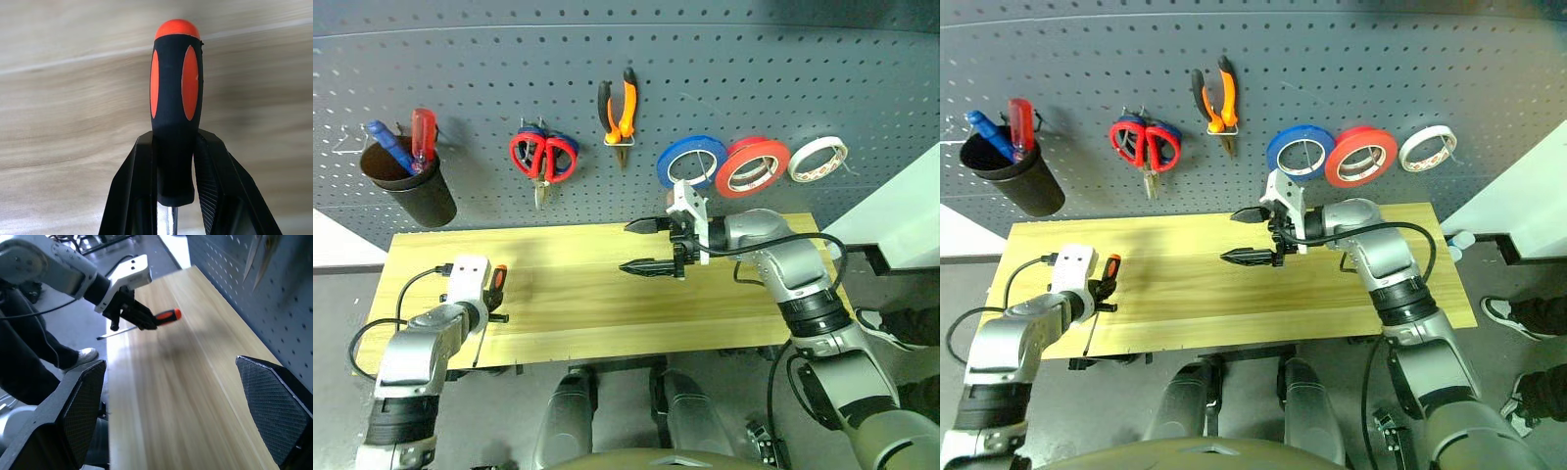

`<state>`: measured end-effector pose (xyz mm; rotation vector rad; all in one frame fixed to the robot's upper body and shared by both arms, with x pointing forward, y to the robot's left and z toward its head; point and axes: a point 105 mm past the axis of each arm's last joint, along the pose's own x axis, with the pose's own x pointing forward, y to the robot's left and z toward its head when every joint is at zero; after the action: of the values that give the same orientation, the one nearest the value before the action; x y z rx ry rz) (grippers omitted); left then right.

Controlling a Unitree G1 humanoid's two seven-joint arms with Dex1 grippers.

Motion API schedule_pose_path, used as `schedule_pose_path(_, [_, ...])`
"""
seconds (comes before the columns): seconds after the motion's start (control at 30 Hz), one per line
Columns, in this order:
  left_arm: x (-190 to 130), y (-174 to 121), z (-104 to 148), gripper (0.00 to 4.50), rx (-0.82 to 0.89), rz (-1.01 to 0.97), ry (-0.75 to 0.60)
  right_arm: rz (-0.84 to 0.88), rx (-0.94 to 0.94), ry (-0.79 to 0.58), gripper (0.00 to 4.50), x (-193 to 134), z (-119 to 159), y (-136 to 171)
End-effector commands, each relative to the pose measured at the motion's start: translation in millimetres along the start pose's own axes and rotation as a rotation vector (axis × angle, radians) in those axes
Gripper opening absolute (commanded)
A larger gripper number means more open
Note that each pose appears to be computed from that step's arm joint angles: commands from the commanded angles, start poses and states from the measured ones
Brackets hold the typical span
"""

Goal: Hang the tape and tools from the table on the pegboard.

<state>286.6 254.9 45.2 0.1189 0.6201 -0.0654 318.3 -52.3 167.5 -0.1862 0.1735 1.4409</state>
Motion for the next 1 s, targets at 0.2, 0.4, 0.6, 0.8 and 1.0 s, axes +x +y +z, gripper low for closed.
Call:
schedule_pose_path(0.2, [-51.5, -34.2, 44.2, 0.70, 0.152, -0.185, -0.368, -0.016, -0.046, -0.105, 4.50, -27.4, 36.3, 4.9])
schedule_pose_path(0.4, [-86.5, -30.4, 92.4, 0.70, 0.163, -0.211, -0.668, -0.010, -0.041, -0.170, 4.50, -40.0, 54.5, 9.0])
schedule_pose_path(0.6, [-110.6, -19.8, 116.8, 0.70, 0.177, -0.193, -0.817, 0.009, -0.050, -0.276, 4.50, -48.8, 81.2, 10.8])
schedule_pose_path(0.8, [-128.1, -19.8, 134.2, 0.70, 0.142, -0.164, -0.917, 0.004, -0.101, -0.270, 4.50, -53.4, 89.4, 9.5])
schedule_pose_path(1.0, [-151.4, -2.7, 171.4, 0.70, 0.180, -0.081, -1.047, 0.000, -0.109, -0.273, 4.50, -53.9, 91.9, 7.0])
